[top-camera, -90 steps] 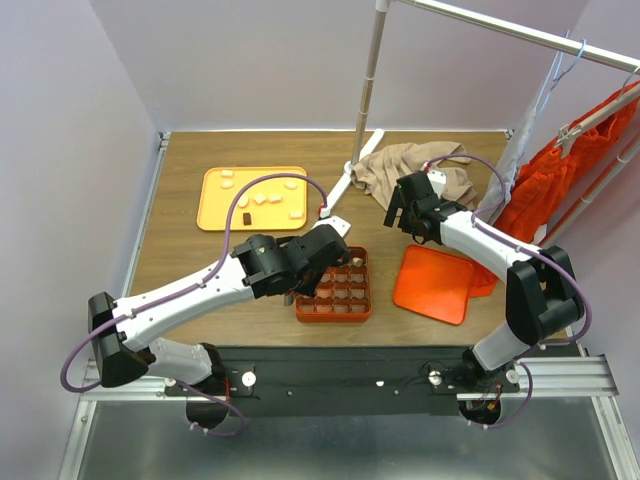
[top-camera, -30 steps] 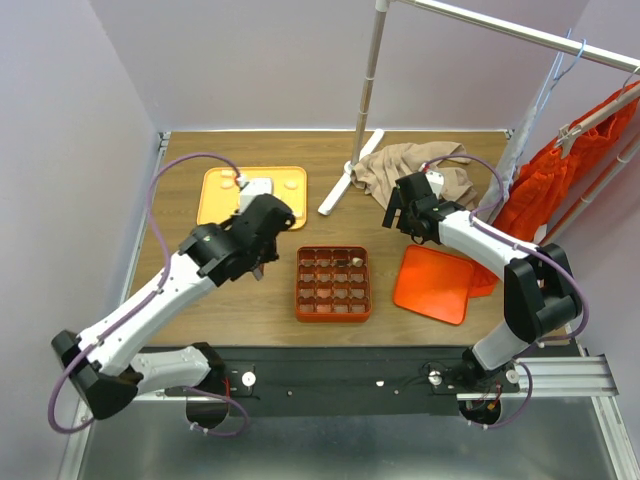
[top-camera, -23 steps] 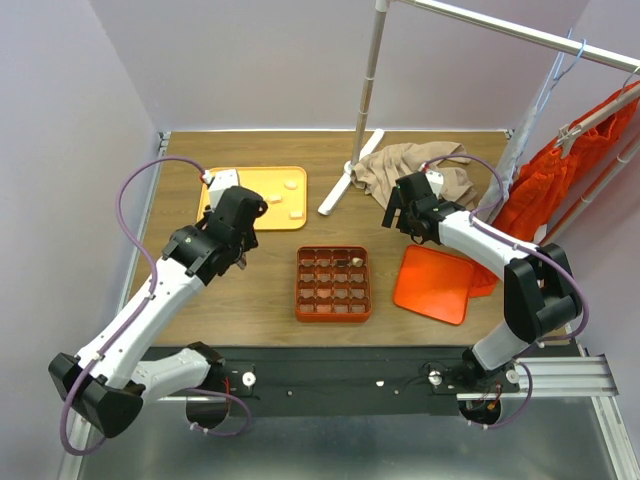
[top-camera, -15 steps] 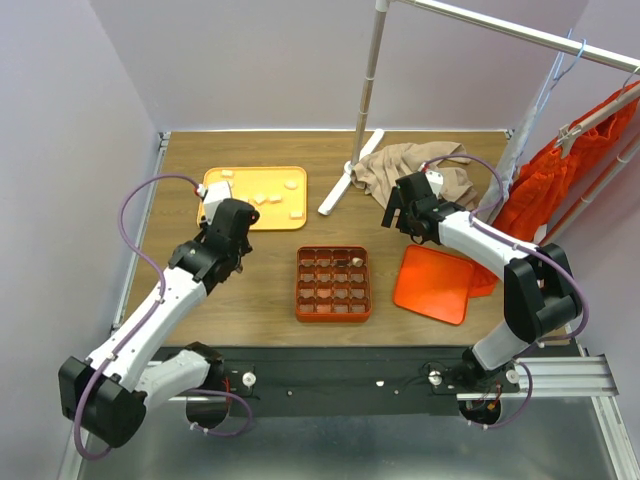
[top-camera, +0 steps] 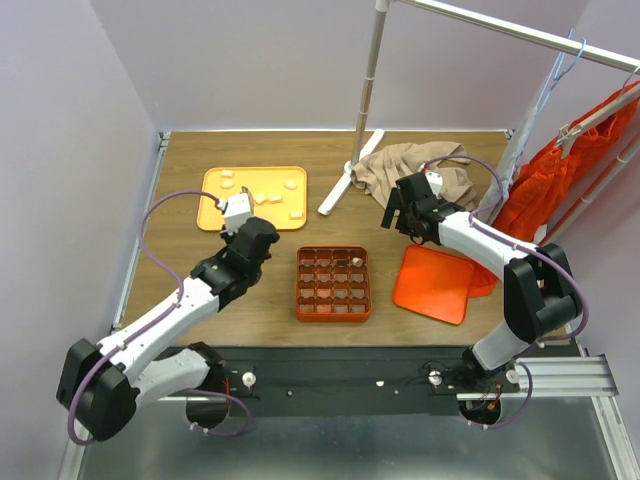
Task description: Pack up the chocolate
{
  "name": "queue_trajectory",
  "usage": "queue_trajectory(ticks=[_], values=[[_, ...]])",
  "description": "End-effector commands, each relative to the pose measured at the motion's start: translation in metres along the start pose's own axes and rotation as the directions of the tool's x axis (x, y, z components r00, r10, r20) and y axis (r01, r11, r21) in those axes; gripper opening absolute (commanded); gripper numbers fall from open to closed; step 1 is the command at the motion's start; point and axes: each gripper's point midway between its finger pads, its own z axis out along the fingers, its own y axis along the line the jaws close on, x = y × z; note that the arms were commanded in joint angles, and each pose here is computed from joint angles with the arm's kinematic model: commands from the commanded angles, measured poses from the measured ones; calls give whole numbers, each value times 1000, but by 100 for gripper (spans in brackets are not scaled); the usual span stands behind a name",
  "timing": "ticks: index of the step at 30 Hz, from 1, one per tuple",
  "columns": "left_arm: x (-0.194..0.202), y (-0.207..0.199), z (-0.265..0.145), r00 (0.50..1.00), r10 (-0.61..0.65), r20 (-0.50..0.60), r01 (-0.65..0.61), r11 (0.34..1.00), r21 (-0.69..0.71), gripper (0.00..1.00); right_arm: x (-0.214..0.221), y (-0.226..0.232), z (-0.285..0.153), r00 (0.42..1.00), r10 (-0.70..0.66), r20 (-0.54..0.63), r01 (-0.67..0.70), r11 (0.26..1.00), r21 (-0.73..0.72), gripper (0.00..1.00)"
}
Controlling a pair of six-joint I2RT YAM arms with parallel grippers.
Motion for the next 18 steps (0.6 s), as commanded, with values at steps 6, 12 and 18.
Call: queue_trajectory(ticks=[6, 12, 18], values=[[10, -19, 23, 995, -15, 103, 28, 991, -127, 41, 1, -1, 1, 1000, -5, 1, 5, 1000, -6, 100], [28, -18, 35, 995, -10, 100, 26, 987, -157, 43, 0, 0, 1, 1000, -6, 1, 6, 1000, -10, 100], [34, -24, 46, 997, -1, 77, 16, 980, -196, 45, 1, 0, 1, 1000, -4, -2, 4, 1000, -13, 100]])
